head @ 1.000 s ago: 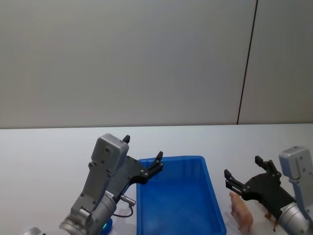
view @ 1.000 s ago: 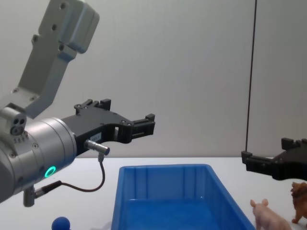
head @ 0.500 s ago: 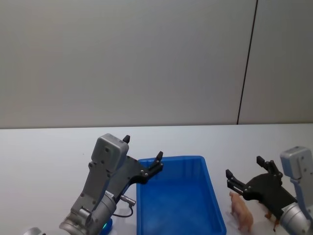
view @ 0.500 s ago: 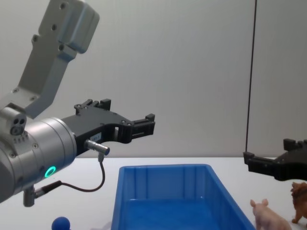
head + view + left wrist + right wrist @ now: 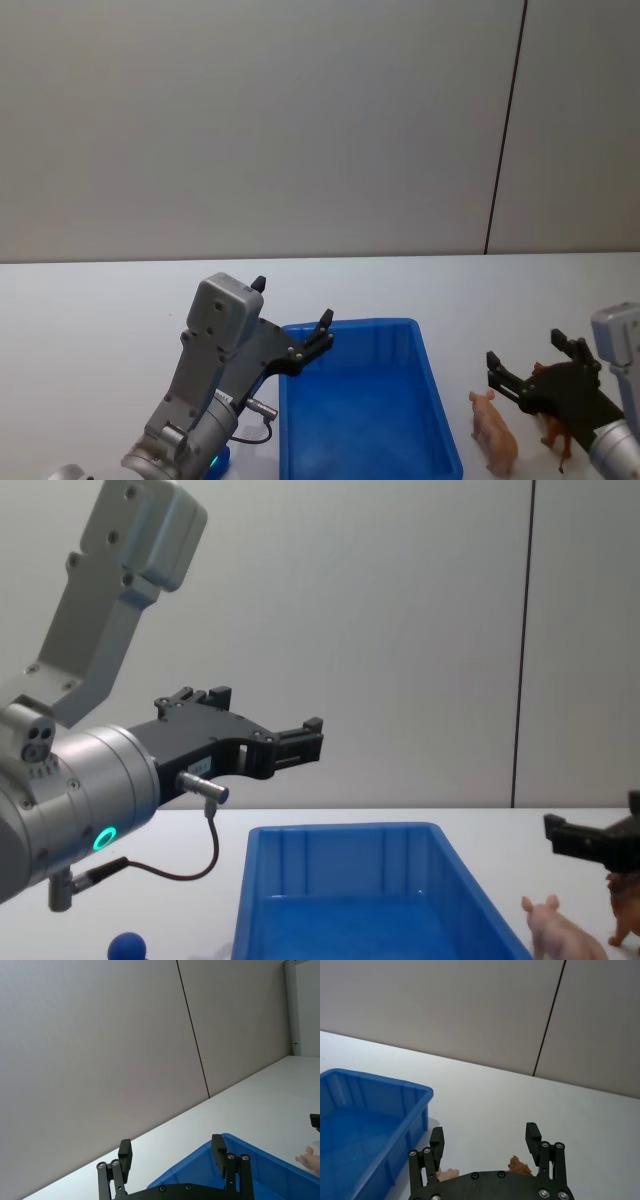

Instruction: Pick up the two dolls from the table and place them into the box.

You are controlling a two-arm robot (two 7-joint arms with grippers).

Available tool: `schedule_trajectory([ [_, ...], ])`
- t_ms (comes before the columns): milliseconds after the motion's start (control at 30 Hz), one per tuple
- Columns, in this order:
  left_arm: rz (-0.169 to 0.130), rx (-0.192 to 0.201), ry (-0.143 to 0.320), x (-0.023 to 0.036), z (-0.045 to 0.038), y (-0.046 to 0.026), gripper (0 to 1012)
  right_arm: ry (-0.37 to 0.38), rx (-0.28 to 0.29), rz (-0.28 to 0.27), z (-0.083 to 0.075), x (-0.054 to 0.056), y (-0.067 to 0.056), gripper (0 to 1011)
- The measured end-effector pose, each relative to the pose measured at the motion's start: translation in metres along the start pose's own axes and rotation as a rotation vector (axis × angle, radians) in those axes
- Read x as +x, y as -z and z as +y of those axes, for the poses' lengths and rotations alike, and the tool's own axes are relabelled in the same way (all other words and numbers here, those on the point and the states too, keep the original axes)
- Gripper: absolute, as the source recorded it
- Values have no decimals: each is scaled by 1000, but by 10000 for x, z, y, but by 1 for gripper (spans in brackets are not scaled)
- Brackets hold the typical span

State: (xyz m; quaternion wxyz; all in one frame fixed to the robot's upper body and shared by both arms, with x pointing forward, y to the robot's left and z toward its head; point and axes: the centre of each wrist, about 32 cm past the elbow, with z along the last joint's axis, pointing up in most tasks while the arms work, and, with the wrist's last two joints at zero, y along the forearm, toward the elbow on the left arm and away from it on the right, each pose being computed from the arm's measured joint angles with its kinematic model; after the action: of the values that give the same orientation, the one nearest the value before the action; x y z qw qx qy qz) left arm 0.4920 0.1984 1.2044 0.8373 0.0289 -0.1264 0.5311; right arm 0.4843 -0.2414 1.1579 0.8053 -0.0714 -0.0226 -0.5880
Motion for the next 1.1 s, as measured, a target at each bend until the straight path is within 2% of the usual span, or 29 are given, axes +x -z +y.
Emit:
schedule_trajectory([
  [500, 0, 0, 0, 0, 0, 0, 1001, 67, -124, 48, -92, 33, 99, 1001],
  [933, 0, 0, 0, 0, 0, 0, 1001, 100, -198, 100, -158, 33, 204, 1001],
  [1100, 0, 0, 0, 0, 0, 0, 1001, 103, -215, 124, -170, 41, 252, 902],
])
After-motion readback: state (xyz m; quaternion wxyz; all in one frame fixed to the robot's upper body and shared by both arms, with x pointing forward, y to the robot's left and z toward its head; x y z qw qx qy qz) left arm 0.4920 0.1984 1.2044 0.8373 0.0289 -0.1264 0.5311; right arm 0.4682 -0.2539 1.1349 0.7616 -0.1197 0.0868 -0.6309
